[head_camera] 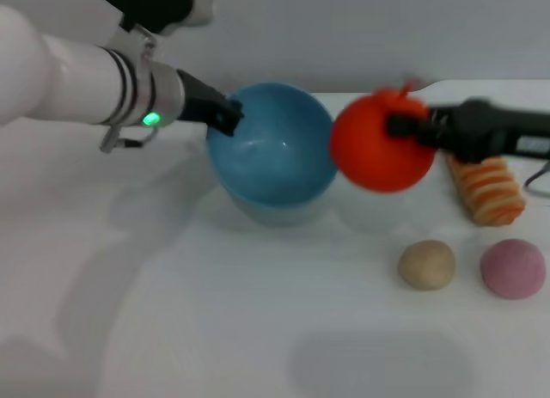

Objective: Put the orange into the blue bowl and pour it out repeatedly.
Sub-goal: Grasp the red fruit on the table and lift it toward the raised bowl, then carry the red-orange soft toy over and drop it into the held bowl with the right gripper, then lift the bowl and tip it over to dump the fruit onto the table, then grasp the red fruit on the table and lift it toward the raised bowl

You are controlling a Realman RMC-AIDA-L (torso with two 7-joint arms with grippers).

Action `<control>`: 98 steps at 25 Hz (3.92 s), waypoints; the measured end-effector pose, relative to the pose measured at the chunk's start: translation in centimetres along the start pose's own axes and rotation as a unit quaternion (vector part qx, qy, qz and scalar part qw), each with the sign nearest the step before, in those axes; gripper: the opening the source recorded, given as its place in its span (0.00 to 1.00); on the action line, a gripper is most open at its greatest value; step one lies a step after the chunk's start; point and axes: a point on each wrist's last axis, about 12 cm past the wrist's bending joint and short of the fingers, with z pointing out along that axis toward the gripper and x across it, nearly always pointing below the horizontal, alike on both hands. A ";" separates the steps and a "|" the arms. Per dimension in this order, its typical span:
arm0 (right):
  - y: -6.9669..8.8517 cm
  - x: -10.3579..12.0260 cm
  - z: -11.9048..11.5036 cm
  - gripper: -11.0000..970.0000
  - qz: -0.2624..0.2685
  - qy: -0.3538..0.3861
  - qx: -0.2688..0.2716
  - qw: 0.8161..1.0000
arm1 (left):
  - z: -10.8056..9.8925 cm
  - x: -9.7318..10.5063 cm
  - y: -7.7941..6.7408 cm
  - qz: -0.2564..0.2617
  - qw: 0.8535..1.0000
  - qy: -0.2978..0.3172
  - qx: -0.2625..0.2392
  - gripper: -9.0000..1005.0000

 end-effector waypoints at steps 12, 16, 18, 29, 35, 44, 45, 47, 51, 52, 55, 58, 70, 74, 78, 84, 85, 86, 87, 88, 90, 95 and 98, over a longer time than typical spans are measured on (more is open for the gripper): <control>-1.7 1.3 3.0 0.07 0.030 0.026 0.020 0.999 | 0.5 -1.9 -5.5 0.063 0.995 0.002 0.081 0.01; -1.8 1.4 3.3 0.15 0.032 0.030 0.023 0.999 | 0.5 -2.2 -5.5 0.065 0.995 0.000 0.082 0.01; -1.9 1.5 3.2 0.18 0.032 0.029 0.026 0.999 | 0.5 -2.2 -5.4 0.065 0.995 -0.001 0.081 0.01; -2.1 2.2 2.0 0.42 0.036 0.012 0.048 0.998 | 0.6 -1.9 -5.0 0.058 0.996 -0.004 0.073 0.01; -2.6 3.2 -1.7 0.55 0.032 -0.065 0.105 0.992 | 0.1 -2.6 -4.3 0.100 0.994 -0.028 0.034 0.01; -2.3 7.6 -9.5 0.63 0.050 -0.144 0.231 0.961 | -1.3 -4.4 -5.7 0.247 0.964 -0.089 -0.049 0.01; -2.2 7.9 -10.0 0.63 0.055 -0.151 0.240 0.957 | -1.4 -4.4 -6.2 0.268 0.957 -0.099 -0.057 0.01; -2.1 8.6 -10.6 0.63 0.064 -0.160 0.251 0.953 | -1.8 -4.3 -7.6 0.322 0.934 -0.132 -0.077 0.01; -2.1 9.2 -11.0 0.63 0.066 -0.159 0.261 0.950 | -2.5 -3.3 -10.4 0.420 0.883 -0.192 -0.089 0.01; -2.1 9.2 -11.0 0.63 0.065 -0.158 0.261 0.950 | -2.6 -2.9 -11.0 0.442 0.869 -0.203 -0.093 0.01; -2.2 9.1 -10.8 0.62 0.064 -0.159 0.259 0.951 | -3.1 -2.0 -12.2 0.493 0.827 -0.242 -0.116 0.01; -2.4 8.9 -10.5 0.63 0.063 -0.159 0.258 0.951 | -3.3 -0.9 -13.1 0.552 0.778 -0.262 -0.144 0.01; -3.0 8.8 -9.7 0.63 0.071 -0.160 0.259 0.950 | -3.7 2.5 -15.0 0.647 0.650 -0.313 -0.246 0.01; -3.0 8.9 -9.7 0.63 0.073 -0.160 0.261 0.949 | -4.0 3.0 -15.1 0.637 0.635 -0.340 -0.275 0.01; -3.0 9.0 -9.7 0.62 0.078 -0.163 0.261 0.948 | -3.8 3.3 -14.9 0.618 0.652 -0.341 -0.277 0.01; -3.0 8.8 -9.4 0.63 0.078 -0.157 0.250 0.952 | -3.3 1.5 -12.7 0.487 0.782 -0.310 -0.234 0.01; -2.9 8.7 -9.3 0.63 0.078 -0.153 0.245 0.954 | -3.3 1.0 -11.9 0.454 0.808 -0.302 -0.221 0.01; -2.9 8.6 -9.1 0.63 0.077 -0.148 0.240 0.956 | -3.2 0.6 -11.1 0.423 0.830 -0.296 -0.210 0.01; -2.8 8.5 -8.9 0.63 0.075 -0.142 0.230 0.960 | -3.2 0.2 -10.6 0.401 0.844 -0.293 -0.201 0.01; -2.7 8.4 -8.7 0.63 0.072 -0.136 0.221 0.963 | -3.2 -0.4 -9.3 0.351 0.873 -0.287 -0.180 0.01; -2.6 8.3 -8.2 0.63 0.071 -0.121 0.203 0.969 | -3.0 -1.1 -7.5 0.270 0.913 -0.278 -0.131 0.01; -2.8 7.7 -6.1 0.63 0.107 -0.034 0.159 0.981 | -2.2 -2.3 -3.2 0.095 0.965 -0.243 -0.037 0.01; -2.9 7.1 -4.4 0.63 0.129 0.034 0.135 0.982 | -1.6 -2.7 -1.8 0.051 0.974 -0.218 -0.025 0.01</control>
